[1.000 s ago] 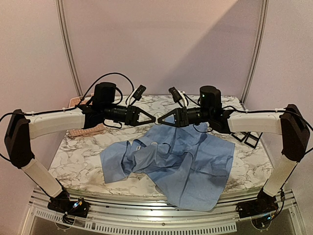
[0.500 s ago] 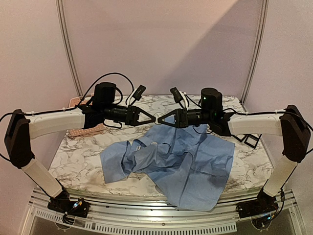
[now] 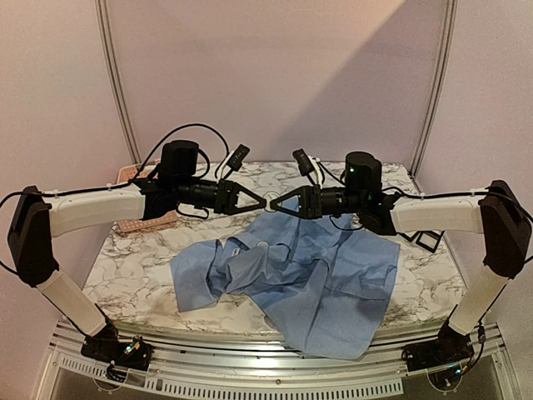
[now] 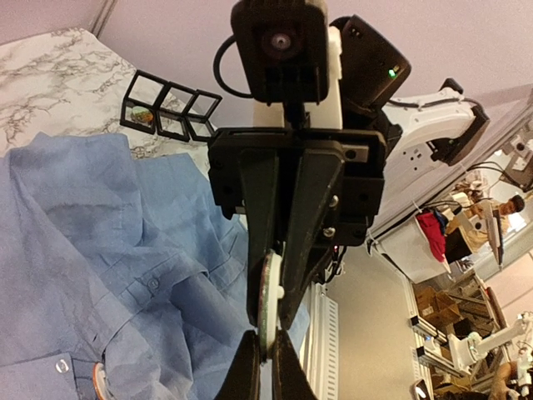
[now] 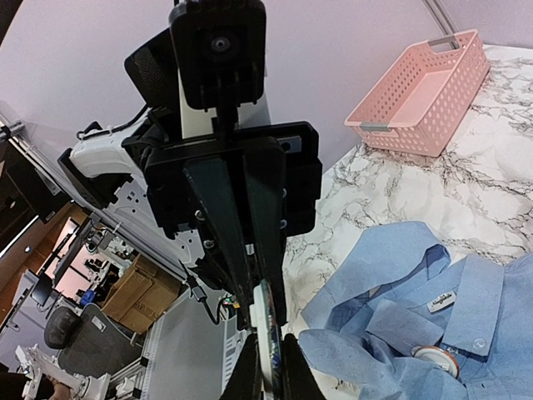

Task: Remove the brooch from the garment
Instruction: Close the brooch securely.

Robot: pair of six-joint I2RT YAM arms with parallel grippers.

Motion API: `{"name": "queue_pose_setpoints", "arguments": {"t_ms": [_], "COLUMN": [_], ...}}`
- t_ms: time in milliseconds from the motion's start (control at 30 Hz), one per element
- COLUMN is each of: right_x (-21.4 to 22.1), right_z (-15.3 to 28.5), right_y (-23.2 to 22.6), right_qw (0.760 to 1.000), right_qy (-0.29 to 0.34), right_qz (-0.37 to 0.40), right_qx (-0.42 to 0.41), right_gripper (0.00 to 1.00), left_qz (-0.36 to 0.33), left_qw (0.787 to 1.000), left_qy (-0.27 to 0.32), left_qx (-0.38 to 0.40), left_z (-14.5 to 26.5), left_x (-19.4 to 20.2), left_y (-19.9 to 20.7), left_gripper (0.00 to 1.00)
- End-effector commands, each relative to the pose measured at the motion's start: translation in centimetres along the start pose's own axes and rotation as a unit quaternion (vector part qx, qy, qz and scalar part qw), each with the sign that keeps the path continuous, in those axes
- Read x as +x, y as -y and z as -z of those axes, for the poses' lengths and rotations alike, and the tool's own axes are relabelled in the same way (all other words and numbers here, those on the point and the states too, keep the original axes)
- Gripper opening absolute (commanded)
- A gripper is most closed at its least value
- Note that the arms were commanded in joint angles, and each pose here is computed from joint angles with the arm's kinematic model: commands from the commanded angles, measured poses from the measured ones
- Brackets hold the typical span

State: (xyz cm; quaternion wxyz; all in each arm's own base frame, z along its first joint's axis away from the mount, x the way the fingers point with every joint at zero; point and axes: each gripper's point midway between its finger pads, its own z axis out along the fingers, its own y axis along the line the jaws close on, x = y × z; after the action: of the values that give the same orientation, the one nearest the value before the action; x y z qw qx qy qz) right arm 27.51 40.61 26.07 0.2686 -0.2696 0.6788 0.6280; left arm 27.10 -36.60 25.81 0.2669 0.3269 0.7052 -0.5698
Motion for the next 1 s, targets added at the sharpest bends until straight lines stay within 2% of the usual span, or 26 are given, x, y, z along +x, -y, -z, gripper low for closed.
{"name": "queue_pose_setpoints", "arguments": {"t_ms": [0, 967], "right_x": [-1.1, -1.8], "right_z": [1.4, 3.5], "right_y": [2.0, 3.1], "right_qw": [0.998, 0.991], "right_qy": [0.034, 0.085], "right_qz": [-0.031, -0.045], "right_qx": [0.053, 0.092], "right_gripper": [0.01, 0.01], "left_qz": [-0.017, -0.017], "left_qw": [1.000, 1.000], "left_qy": [-0.001, 0.003], "left_qx": [0.012, 0.001], "left_z": [0.5, 0.7], "left_x": [0.0, -0.2], "left_y": [1.0, 0.6], "left_gripper": [0.00, 0.00]}}
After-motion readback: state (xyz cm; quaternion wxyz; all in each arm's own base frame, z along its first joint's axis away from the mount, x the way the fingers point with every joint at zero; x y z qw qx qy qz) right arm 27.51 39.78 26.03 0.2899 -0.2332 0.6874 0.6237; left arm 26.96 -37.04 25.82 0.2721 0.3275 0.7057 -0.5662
